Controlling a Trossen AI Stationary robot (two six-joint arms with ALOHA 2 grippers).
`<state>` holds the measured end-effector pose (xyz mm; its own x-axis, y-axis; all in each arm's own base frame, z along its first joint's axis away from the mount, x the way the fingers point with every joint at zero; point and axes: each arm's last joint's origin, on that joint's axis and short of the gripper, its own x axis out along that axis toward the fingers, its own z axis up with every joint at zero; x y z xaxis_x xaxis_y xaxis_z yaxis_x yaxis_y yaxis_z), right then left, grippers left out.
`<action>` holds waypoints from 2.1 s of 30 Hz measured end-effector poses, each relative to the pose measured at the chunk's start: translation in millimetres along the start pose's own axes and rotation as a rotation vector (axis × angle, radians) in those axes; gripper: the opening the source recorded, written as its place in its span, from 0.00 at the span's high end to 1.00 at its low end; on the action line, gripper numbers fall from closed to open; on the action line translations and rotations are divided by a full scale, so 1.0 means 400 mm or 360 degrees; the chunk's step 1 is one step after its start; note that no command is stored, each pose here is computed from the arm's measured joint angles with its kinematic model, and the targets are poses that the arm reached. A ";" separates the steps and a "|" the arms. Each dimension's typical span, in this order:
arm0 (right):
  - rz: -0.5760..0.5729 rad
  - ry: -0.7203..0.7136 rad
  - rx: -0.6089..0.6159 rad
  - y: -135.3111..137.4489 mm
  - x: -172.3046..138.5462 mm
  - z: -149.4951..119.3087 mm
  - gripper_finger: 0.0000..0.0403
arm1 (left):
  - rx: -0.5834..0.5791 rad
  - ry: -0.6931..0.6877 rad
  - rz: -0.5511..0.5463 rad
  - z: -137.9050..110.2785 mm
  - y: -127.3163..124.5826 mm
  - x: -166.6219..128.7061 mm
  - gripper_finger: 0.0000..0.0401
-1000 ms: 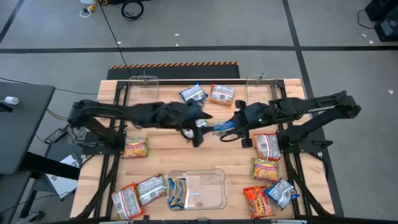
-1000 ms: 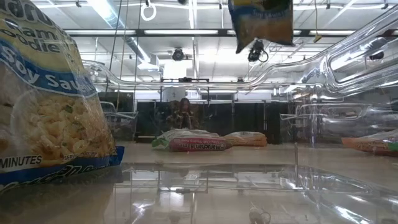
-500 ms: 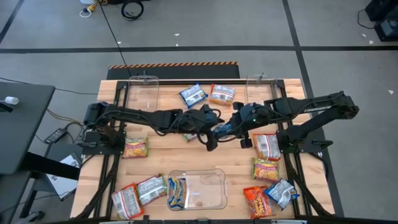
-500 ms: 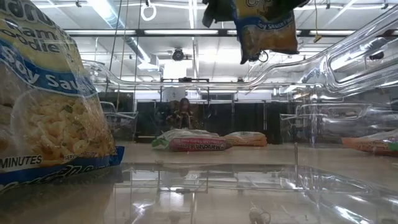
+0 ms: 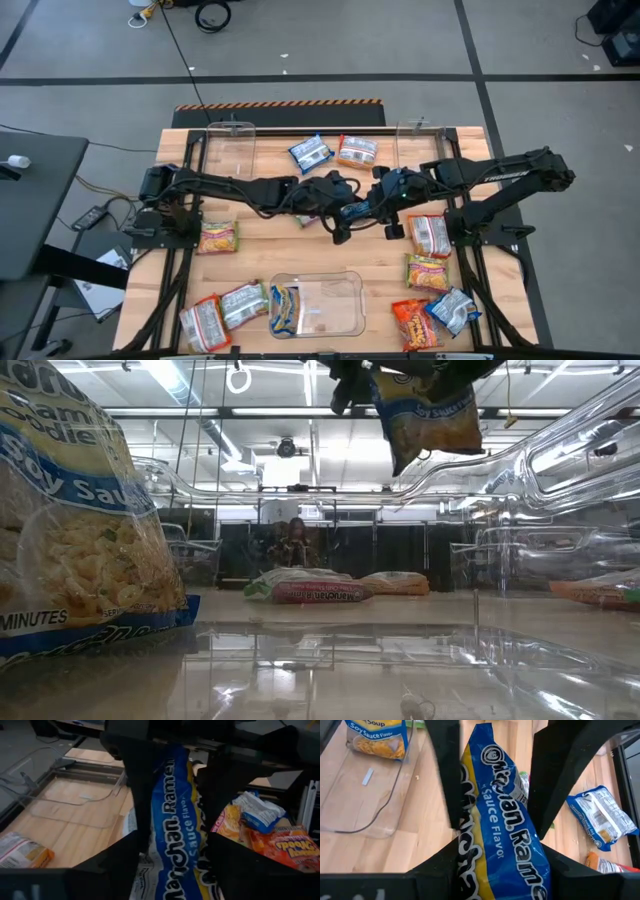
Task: Sort Maruchan noodles
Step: Put the blue noodle pack into the bottom transparent bin
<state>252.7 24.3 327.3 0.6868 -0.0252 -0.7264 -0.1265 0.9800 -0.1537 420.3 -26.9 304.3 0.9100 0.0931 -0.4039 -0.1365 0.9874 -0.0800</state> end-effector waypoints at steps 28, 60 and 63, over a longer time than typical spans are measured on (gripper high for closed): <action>-0.0285 -0.0241 0.0231 -0.038 -0.316 -0.039 0.26 | -0.0899 0.0129 0.0050 0.012 -0.164 -0.226 0.86; 0.0044 -0.0135 0.0512 0.067 -0.267 -0.015 0.27 | -0.1512 0.0238 0.0111 -0.120 -0.676 -0.312 0.97; 0.0036 -0.0133 0.0517 0.077 -0.267 -0.015 0.27 | -0.1506 0.0180 0.0204 -0.134 -0.702 -0.296 0.97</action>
<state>171.2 56.1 396.0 0.7443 0.0005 -0.6678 0.0829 0.9922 0.0931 330.0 -322.0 325.9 0.8298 0.1317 -0.5423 -0.5369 0.4538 -0.7112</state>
